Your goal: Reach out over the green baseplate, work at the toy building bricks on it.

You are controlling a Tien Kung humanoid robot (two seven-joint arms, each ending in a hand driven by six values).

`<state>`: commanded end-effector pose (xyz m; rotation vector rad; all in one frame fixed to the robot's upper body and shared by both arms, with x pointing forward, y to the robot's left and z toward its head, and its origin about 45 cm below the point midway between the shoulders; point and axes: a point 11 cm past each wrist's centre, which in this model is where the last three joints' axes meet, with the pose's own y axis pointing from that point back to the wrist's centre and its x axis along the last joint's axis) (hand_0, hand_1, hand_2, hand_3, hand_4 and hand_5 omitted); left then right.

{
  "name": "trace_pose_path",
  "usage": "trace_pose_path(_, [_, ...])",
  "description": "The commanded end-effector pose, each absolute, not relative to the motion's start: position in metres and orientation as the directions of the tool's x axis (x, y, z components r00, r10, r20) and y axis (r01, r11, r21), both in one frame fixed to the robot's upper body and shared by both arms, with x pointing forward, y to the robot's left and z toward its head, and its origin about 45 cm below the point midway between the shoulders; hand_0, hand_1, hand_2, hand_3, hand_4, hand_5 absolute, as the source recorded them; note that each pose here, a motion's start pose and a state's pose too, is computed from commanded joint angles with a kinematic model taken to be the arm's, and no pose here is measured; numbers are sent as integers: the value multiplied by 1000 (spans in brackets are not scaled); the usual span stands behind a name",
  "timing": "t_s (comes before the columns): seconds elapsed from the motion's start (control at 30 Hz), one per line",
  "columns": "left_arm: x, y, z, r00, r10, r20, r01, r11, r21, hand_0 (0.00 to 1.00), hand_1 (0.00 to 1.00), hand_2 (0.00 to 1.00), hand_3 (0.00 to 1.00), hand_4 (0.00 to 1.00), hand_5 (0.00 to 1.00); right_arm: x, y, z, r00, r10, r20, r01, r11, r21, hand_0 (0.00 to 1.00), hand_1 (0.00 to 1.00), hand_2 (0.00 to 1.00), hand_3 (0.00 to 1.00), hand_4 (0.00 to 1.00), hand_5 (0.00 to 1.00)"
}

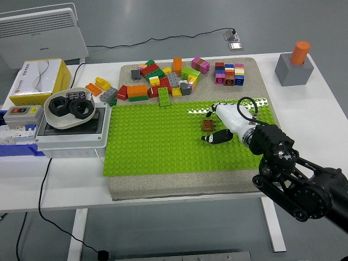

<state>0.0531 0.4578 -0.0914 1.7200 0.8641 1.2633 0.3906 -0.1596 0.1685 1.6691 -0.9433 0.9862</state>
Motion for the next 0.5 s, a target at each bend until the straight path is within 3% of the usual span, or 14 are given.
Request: trace_pose_path(0.5, [54,459,-91,264,875,406,58,-434,899,771,702,625,492,505,491,392,-157,152,411,-131,902,-895,-248,371,866,912,914,670,998,725])
